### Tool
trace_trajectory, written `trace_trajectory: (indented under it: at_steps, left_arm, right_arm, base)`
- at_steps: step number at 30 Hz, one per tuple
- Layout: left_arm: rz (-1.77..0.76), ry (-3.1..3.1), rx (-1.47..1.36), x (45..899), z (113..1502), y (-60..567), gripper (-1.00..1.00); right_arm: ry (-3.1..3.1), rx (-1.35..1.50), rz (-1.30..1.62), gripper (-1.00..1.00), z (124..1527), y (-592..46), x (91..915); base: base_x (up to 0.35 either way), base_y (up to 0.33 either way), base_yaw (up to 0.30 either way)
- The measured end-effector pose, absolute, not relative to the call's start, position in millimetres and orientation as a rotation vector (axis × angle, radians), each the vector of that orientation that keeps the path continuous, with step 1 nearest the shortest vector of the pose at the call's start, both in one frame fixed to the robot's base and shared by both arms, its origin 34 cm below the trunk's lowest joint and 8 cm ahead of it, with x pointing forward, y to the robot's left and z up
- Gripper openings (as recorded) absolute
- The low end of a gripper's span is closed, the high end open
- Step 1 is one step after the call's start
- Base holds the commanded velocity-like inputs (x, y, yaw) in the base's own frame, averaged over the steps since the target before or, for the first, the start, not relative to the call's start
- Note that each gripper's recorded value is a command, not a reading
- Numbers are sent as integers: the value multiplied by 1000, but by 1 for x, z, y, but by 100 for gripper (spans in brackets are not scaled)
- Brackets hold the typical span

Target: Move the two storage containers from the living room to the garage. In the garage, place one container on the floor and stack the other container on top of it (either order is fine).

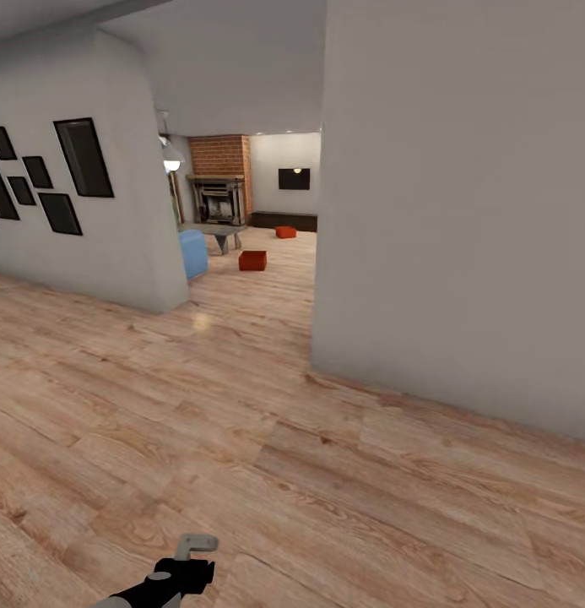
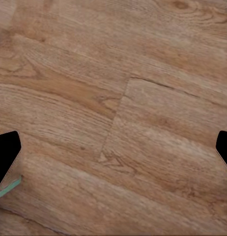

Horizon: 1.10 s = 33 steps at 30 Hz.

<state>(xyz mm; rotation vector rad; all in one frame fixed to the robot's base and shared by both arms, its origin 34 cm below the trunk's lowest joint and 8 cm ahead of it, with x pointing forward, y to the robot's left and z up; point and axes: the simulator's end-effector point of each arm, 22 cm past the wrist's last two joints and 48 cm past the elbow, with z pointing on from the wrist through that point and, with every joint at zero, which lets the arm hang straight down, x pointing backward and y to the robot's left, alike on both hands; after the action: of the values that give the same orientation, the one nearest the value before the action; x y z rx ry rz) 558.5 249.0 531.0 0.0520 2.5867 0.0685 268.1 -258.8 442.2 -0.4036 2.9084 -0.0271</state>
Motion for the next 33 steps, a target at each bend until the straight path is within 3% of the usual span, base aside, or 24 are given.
trace_trajectory:
  at_steps: [9, 24, 33]
  left_arm:
    - [69, 2587, 52, 558, 531, 249, 100]
    - [68, 2604, 52, 553, 524, 249, 100]
    - [69, 2605, 52, 553, 523, 249, 100]
  right_arm:
    - [2909, -404, -25, 100, 442, -258, 268]
    - [2925, -406, -23, 100, 440, -259, 262]
    - [2927, -406, -23, 100, 440, -259, 261]
  base:
    - [340, 0, 30]
    - [340, 0, 159]
    - [340, 0, 19]
